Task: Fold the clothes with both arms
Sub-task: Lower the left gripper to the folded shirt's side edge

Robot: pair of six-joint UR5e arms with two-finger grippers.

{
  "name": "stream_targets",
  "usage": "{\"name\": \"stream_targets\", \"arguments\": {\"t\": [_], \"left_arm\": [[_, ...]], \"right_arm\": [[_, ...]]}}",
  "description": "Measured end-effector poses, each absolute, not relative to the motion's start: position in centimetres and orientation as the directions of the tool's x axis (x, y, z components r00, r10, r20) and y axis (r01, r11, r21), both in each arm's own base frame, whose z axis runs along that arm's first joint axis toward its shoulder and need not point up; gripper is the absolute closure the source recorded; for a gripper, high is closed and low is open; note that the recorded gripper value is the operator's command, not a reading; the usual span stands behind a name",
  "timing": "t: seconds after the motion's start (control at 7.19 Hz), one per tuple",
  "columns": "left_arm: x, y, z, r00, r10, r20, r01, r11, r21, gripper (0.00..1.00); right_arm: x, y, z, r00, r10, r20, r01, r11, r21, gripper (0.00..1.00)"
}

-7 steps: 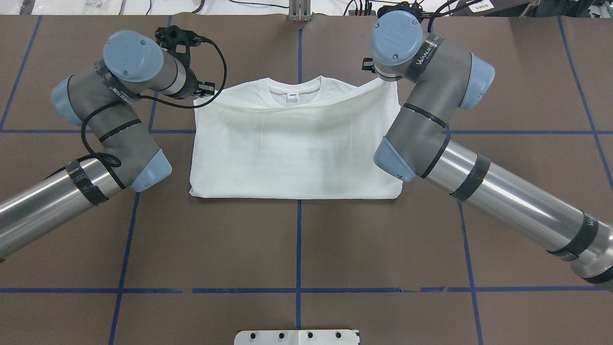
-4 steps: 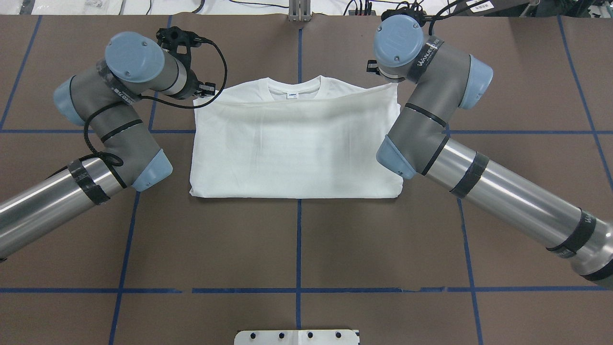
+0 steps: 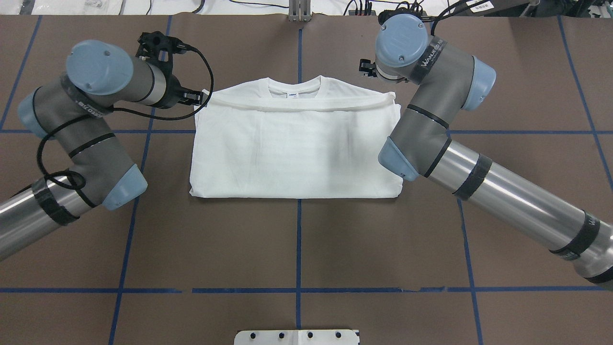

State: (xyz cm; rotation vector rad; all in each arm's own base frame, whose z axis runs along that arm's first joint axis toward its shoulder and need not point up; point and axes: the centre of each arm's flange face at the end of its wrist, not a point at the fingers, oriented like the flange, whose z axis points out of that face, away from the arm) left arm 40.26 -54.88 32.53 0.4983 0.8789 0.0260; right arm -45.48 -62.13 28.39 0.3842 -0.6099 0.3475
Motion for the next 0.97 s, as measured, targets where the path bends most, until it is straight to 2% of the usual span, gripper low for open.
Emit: {"name": "stream_targets", "arguments": {"t": [0.28,0.42,0.56,0.97], "left_arm": [[41.7,-48.3,36.1,0.578,0.217,-0.787,0.171,0.911,0.376,0.01],[42.9,-45.5,38.0,0.552,0.209,-0.808,0.174,0.918,0.356,0.08],[44.1,-43.4,39.1,0.539,0.2,-0.818,0.177,0.923,0.342,0.29],[46.2,-40.5,39.1,0.514,0.185,-0.838,0.17,0.935,0.311,1.0]], "right_arm": [[-45.5,-61.1,28.5,0.756,0.178,0.63,-0.416,0.874,0.252,0.0],[-45.7,-60.7,28.4,0.754,0.172,0.634,-0.413,0.875,0.253,0.0],[-46.0,-60.5,28.3,0.753,0.168,0.637,-0.41,0.876,0.254,0.0],[-46.4,-59.8,27.9,0.749,0.157,0.643,-0.405,0.877,0.258,0.0]]}}
